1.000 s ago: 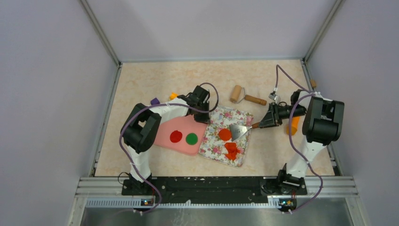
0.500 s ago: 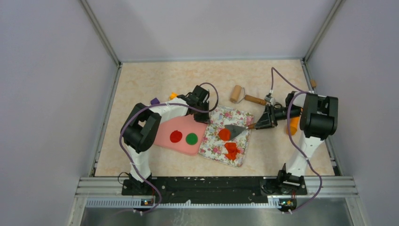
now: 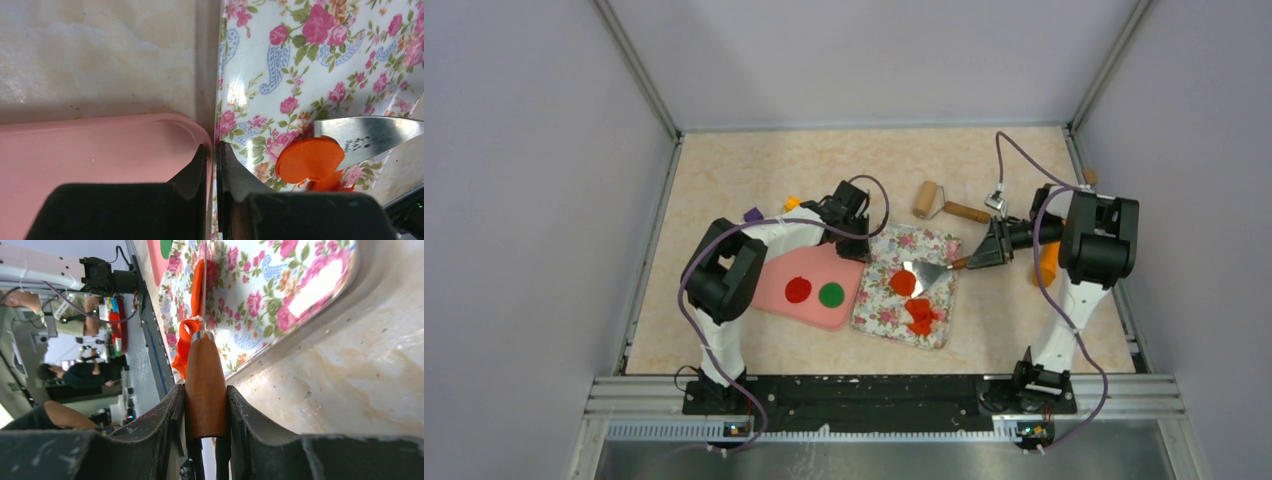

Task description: Roll out the dumpling wrappers from the dough

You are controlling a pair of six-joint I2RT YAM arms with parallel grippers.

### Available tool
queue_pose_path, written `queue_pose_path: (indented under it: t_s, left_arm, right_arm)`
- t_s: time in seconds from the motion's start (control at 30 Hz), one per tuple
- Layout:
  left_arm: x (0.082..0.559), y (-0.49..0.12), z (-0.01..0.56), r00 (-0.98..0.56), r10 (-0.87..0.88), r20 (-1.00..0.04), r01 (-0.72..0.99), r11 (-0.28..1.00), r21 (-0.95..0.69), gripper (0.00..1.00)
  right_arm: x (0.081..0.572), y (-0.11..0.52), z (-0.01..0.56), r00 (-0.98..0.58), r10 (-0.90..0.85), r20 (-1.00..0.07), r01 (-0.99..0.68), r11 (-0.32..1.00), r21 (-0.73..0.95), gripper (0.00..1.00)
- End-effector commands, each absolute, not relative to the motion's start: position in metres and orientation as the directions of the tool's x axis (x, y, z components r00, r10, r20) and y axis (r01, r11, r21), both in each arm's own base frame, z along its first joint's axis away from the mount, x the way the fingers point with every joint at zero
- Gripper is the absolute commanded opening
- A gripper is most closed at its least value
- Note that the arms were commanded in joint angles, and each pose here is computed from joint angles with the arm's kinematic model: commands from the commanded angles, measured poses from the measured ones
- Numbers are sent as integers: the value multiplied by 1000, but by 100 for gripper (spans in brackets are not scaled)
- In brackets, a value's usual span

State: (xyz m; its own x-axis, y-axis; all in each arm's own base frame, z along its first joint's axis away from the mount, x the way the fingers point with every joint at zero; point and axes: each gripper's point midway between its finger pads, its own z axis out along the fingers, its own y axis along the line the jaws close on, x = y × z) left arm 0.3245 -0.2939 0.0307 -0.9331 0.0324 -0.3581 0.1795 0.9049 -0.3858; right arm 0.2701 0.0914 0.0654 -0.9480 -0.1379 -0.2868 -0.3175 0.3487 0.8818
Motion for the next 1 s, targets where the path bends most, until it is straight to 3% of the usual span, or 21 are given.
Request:
queue_pose_path:
  t_s: [0.0,0.43,0.73,0.97]
  left_arm:
    - [319,-262,-17,-954,45,-298,123,961,-248,0]
    - [333,-267,-2,-931,92,-353,186,952,-242,0]
    - [331,-270,2,-931,90,-354,192,945,-265,0]
    - [330,-272,3,-932,89,-352,195,941,-278,0]
  right_arm:
    - [276,87,96,-907,-132,-399,-420,264,868,0]
    - [276,95,91,-924,-100,-370,-383,234,894,0]
    - [295,69,64,-919,-158,-363,-395,405,825,0]
    - [305,65,51,-928,-141,-344,-370,435,820,0]
